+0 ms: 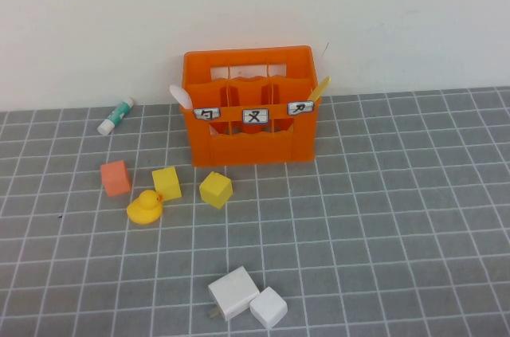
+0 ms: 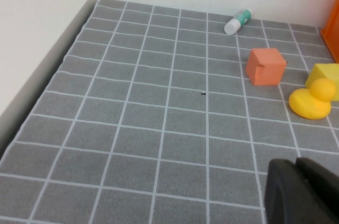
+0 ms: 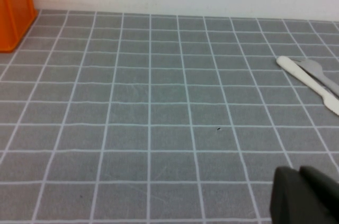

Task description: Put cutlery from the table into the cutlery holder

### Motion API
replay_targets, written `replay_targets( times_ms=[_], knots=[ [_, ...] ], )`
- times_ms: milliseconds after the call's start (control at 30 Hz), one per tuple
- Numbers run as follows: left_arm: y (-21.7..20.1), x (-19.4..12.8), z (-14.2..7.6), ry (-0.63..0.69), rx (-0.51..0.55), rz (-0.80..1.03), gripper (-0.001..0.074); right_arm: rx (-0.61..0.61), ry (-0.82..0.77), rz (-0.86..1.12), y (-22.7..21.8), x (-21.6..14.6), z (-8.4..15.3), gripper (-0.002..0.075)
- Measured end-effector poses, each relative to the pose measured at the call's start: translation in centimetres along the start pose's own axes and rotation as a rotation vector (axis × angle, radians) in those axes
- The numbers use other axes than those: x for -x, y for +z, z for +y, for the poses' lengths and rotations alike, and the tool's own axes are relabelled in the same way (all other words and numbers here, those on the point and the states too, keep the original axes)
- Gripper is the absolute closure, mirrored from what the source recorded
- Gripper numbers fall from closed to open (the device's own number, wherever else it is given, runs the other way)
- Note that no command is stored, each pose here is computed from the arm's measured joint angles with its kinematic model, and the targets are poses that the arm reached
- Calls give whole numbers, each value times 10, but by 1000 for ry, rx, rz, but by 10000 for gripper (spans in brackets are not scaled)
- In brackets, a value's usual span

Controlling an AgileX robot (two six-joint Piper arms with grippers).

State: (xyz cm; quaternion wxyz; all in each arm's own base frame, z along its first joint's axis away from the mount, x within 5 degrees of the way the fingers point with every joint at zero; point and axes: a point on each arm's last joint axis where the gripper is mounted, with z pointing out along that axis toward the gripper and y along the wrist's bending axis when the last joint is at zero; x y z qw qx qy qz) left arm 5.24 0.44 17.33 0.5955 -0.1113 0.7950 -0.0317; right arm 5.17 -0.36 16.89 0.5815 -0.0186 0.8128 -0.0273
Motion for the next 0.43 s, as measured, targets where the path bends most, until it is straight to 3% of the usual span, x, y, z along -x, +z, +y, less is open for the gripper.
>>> replay_targets(
  times_ms=[433],
  knots=[
    [0,0,0,0,0,1,736,0,13,0,0,0,0,729]
  ],
)
